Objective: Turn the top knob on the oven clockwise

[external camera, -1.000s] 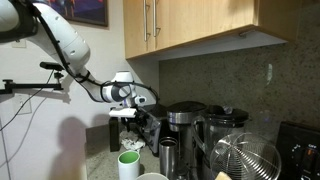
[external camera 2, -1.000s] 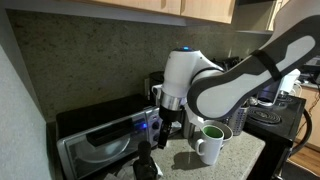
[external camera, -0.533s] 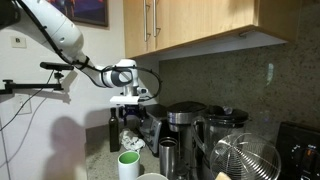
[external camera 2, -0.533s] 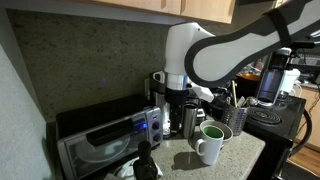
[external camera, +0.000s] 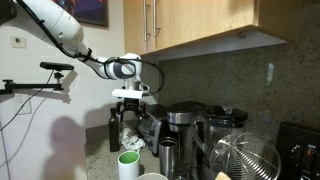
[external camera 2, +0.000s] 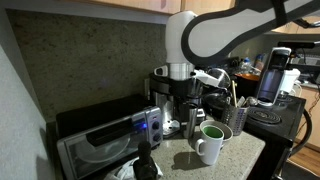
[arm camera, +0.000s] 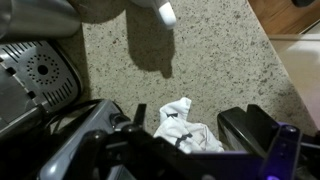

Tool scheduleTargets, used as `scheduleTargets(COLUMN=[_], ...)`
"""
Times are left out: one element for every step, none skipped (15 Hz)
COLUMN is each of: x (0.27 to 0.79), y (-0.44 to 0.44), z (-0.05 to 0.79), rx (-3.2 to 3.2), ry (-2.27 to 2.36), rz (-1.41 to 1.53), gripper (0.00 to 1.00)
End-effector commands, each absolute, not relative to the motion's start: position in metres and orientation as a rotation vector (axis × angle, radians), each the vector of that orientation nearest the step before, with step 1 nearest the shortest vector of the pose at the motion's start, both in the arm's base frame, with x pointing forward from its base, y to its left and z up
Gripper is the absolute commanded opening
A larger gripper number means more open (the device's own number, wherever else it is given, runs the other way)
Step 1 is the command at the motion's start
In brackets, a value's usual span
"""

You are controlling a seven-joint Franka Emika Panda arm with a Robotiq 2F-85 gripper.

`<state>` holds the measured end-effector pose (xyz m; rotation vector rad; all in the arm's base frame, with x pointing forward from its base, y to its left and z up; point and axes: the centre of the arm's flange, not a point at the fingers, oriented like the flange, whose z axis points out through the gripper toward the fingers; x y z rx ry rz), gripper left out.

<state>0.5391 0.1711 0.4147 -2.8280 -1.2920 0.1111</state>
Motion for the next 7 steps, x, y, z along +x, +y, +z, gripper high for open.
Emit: scheduleTargets(x=[0.543, 0.540, 0.541, 0.541, 0.541, 0.541, 0.541], y=[0.161, 0.165, 0.163, 0.163, 0.163, 0.164, 0.164], z=[0.425, 0.417, 0.417, 0.416, 0.415, 0.415, 0.414], rx=[-2.781, -2.816, -2.817, -2.817, -2.816, -2.816, -2.815], ry=[-1.317, -1.301, -1.298, -1.297, -1.296, -1.297, -1.299], rz=[0.155, 0.133, 0.134, 0.135, 0.137, 0.138, 0.139], gripper=[1.00, 1.00, 1.00, 1.00, 1.00, 1.00, 1.00])
